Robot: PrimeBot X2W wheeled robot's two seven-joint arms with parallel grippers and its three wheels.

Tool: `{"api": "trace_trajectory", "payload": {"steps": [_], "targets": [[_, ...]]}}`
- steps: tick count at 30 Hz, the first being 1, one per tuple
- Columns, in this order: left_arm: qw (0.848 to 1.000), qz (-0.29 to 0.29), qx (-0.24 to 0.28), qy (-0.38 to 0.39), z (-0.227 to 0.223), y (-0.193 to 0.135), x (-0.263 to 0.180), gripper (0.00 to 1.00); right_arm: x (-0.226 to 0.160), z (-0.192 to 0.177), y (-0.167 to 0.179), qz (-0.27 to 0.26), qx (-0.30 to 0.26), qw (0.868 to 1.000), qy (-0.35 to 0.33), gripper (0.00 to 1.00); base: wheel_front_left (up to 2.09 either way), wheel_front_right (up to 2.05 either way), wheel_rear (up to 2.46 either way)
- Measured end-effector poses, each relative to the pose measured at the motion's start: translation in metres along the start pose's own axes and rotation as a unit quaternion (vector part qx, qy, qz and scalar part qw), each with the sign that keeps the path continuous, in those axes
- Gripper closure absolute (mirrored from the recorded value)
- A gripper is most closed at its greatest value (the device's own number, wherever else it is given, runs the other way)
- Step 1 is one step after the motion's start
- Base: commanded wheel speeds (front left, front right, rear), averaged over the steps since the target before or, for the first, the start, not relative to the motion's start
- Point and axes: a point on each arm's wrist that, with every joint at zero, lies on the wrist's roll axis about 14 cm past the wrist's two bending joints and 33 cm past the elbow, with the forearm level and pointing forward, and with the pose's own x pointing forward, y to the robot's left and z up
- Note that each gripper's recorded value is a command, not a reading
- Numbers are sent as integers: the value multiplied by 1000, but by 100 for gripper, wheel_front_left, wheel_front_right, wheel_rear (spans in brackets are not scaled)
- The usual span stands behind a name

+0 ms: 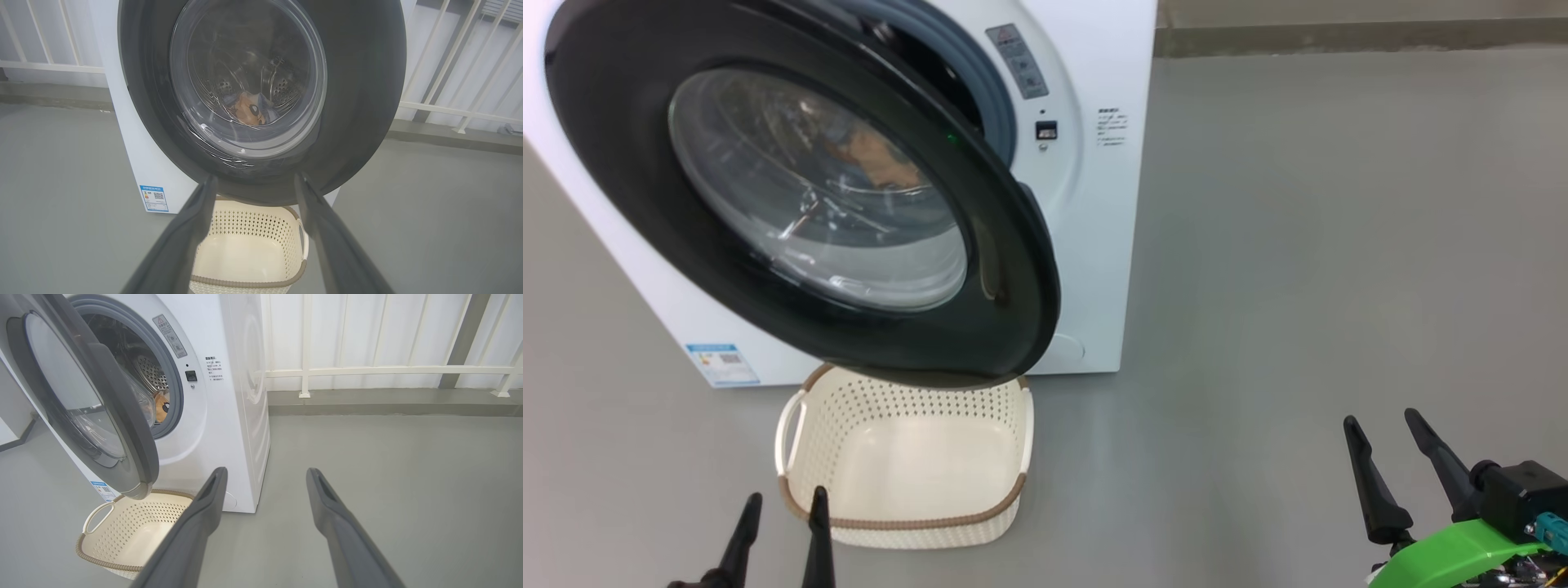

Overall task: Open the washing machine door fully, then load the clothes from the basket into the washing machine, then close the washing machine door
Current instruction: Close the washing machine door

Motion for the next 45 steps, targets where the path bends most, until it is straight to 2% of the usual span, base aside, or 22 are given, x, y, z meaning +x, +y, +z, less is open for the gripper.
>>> {"api": "trace_trajectory", "payload": {"steps": [1,3,4,16,24,30,36,45], "targets": [[1000,0,1,2,-1,0,-1,0,2,0,1,3,0,1000,1,58,0,0,0],[1000,-3,3,6,-4,-1,-1,0,6,-1,5,9,-1,1000,2,98,0,0,0],[1000,-5,4,6,-4,-2,0,0,9,-2,7,13,-2,1000,4,100,0,0,0],[1000,-4,-3,-7,4,-2,15,0,70,14,73,127,-17,992,-16,100,0,0,0],[1000,22,-8,-6,3,12,16,0,103,1,141,231,-10,973,2,100,0,0,0],[999,41,-15,-16,9,20,17,0,117,-23,184,292,-16,956,33,100,0,0,0],[998,66,-16,-11,5,33,12,0,133,-31,220,333,-4,942,38,100,0,0,0],[997,73,-12,-3,-1,39,8,0,160,-3,256,368,-2,930,-11,100,0,0,0]]}}
